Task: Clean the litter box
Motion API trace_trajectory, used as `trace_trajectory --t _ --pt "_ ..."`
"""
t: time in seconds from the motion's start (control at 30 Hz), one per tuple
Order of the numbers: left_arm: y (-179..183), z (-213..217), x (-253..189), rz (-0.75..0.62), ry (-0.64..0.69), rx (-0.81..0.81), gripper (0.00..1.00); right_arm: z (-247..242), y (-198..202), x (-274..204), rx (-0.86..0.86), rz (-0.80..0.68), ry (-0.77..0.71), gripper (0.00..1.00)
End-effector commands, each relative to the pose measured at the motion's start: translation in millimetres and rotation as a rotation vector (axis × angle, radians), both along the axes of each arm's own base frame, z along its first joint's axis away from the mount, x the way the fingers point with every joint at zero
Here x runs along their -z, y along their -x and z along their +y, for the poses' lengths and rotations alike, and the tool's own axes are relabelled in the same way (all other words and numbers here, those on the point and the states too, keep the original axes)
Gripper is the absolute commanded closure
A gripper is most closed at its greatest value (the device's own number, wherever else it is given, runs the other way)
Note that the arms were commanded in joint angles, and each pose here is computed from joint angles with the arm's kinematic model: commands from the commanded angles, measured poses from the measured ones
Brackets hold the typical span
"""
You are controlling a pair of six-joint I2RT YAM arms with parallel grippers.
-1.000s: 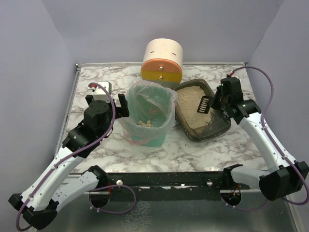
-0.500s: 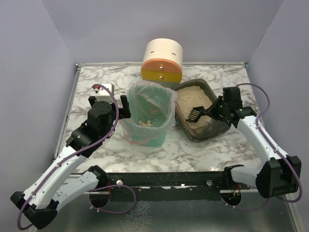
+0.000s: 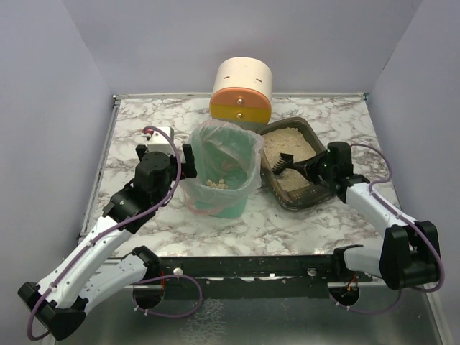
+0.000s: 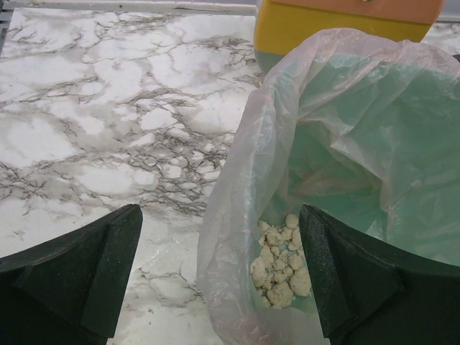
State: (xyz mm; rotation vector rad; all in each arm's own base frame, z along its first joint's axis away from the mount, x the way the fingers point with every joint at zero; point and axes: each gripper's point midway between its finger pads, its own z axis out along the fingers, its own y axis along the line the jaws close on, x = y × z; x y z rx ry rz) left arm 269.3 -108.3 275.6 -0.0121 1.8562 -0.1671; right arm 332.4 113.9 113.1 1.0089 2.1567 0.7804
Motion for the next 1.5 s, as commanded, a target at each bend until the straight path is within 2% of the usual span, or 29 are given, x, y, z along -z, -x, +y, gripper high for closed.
trace_trajectory --t 0.0,0.5,0.97,1.3,1.47 --pt "-3.1 -9.7 2.0 0.007 0.018 0.036 0.01 6.1 -14.9 1.3 0.055 -0.034 -0.092 1.00" --pt "-6.7 -23.5 12.3 0.051 0.034 0.107 0.01 10.8 -44.5 10.5 0.140 -0.174 -0.222 1.00" --pt "-8.3 -30.8 20.8 0.081 0.035 0.138 0.01 36.4 -64.1 15.0 0.070 -0.301 -0.286 0.99" --pt "-9.9 -30.9 22.4 0.085 0.035 0.139 0.01 45.6 -65.6 -4.9 0.012 -0.419 -0.338 0.99" --pt "-10.1 -31.8 23.3 0.088 0.038 0.145 0.01 48.3 -68.1 -5.6 0.032 -0.427 -0.381 0.99"
